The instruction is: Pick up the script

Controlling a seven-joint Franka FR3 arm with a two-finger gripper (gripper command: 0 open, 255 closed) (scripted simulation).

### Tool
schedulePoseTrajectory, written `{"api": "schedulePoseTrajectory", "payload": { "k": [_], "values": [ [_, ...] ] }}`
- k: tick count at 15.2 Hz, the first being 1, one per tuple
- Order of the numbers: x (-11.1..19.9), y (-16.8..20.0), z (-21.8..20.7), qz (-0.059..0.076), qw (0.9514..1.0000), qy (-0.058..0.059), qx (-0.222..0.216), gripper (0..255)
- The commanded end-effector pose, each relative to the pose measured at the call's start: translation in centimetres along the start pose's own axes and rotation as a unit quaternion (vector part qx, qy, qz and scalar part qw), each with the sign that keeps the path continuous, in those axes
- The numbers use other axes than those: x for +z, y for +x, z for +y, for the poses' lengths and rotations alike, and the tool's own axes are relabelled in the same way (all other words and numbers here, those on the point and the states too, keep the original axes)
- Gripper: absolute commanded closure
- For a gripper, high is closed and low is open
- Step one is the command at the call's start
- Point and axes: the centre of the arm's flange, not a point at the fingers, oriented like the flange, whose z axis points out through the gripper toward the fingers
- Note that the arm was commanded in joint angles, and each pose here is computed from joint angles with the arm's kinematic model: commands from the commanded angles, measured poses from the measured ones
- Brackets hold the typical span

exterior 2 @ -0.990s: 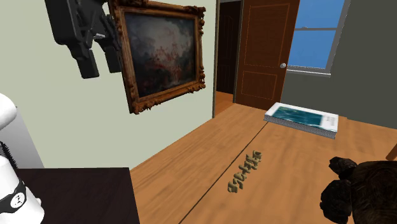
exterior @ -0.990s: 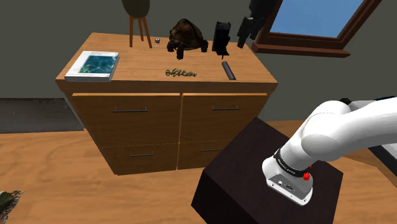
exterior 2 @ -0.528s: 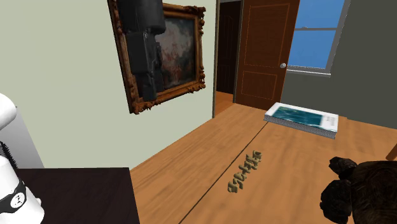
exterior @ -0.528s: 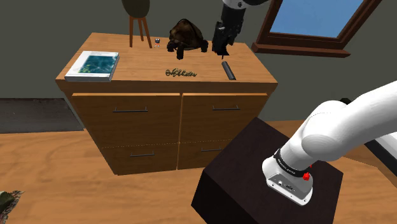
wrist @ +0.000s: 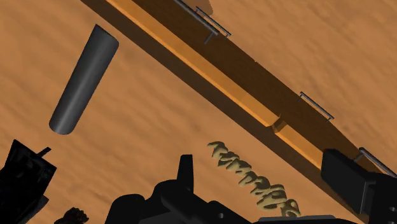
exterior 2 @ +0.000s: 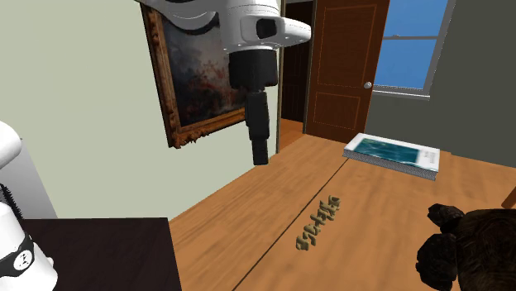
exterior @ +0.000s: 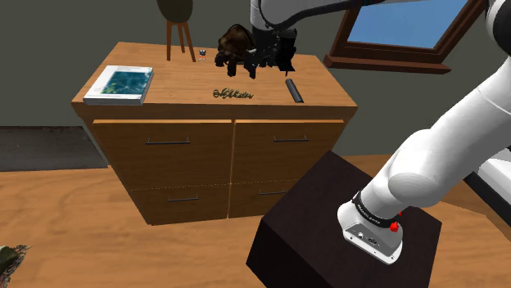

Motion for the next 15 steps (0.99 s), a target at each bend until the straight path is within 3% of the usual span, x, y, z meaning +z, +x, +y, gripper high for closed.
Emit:
{"api": "schedulePoseTrajectory", "payload": {
  "k": [1, 12, 15],
  "values": [
    [1.5, 1.9, -1.2, -0.004, 1.0, -0.005, 0.001, 0],
    [10.5, 13.3, -5.8, -0.024, 0.9991, -0.034, 0.004, 0],
    [11.9, 13.8, -6.2, -0.024, 0.9991, -0.036, 0.004, 0]
  ]
}}
